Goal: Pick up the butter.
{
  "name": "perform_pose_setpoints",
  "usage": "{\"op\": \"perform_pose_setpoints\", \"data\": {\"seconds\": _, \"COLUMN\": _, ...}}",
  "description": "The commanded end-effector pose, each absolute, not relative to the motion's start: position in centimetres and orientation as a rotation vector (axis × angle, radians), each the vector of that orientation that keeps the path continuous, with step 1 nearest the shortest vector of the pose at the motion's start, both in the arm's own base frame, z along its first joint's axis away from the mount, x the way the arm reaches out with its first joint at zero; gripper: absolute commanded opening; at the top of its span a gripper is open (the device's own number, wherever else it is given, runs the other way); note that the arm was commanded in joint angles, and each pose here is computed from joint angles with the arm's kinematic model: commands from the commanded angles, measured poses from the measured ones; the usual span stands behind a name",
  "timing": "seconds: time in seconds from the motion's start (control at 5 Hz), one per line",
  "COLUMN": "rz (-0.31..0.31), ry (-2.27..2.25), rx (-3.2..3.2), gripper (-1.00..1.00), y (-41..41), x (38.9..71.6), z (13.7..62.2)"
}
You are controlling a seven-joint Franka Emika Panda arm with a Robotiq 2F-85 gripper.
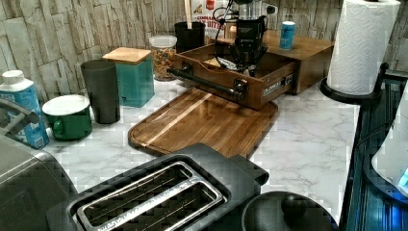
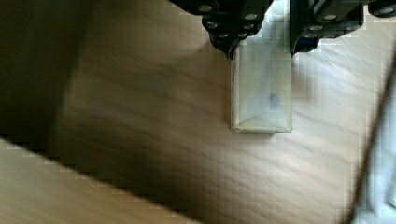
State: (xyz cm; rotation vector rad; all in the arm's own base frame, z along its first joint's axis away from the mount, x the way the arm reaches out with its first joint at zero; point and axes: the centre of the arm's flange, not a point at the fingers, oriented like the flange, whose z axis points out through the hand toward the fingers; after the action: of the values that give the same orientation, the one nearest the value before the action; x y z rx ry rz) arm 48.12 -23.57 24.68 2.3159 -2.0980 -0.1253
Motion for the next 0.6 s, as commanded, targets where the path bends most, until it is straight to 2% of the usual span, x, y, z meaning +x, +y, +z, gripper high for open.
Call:
{"op": "perform_pose_setpoints", "data": {"seconds": 0.2, "rz": 0.276, "ry": -2.061, "rx": 2.286, "gripper": -1.0, "y": -23.4, "x": 51.7, "z": 43.9}}
{"op": "perform_pose_setpoints", "data": {"seconds": 0.4, "rz": 0.371, "ry": -2.091, "rx": 2.281, "gripper": -1.0, "y": -22.5, "x": 52.3, "z": 46.9}}
{"op": "perform_pose_setpoints", "data": {"seconds": 0.6, "rz": 0.324, "ry": -2.244, "rx": 2.233, "gripper": -1.0, "y": -17.9, "x": 53.9, "z": 50.6}}
